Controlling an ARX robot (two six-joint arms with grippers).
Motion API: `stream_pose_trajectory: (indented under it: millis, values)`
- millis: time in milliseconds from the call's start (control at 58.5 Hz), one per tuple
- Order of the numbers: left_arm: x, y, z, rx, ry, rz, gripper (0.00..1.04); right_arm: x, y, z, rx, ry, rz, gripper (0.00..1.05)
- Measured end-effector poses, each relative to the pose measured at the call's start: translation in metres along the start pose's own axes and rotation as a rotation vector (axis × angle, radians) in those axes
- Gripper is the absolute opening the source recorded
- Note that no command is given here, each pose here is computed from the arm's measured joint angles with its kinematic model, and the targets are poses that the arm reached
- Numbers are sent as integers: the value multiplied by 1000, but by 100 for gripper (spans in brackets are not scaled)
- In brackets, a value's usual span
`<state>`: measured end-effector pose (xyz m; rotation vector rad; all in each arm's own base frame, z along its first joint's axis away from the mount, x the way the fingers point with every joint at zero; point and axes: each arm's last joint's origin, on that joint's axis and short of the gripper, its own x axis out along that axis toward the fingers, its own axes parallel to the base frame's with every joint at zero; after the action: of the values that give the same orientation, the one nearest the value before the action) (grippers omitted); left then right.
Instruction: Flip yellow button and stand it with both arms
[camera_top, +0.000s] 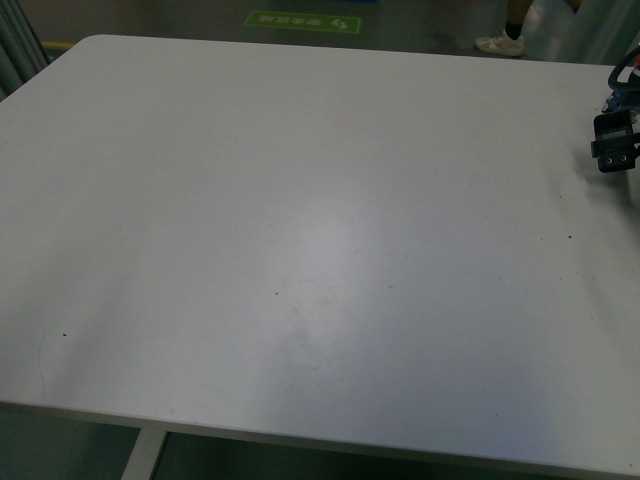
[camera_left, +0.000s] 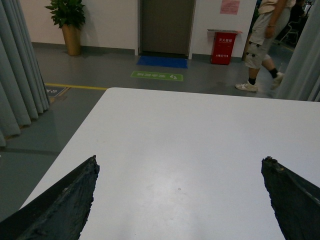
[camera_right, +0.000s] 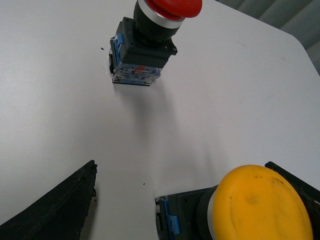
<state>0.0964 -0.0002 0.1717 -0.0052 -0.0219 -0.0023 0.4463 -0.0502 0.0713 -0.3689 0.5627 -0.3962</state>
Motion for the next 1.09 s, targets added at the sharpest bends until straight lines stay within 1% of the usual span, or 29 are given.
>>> stream_pose_trajectory:
  millis: [907, 1095]
  values:
    - [0, 0, 0, 0, 0, 0, 98, 7, -22, 14, 55, -28, -12, 97]
    - [0, 0, 0, 0, 0, 0, 98, 4, -24, 20, 81, -57, 31, 97]
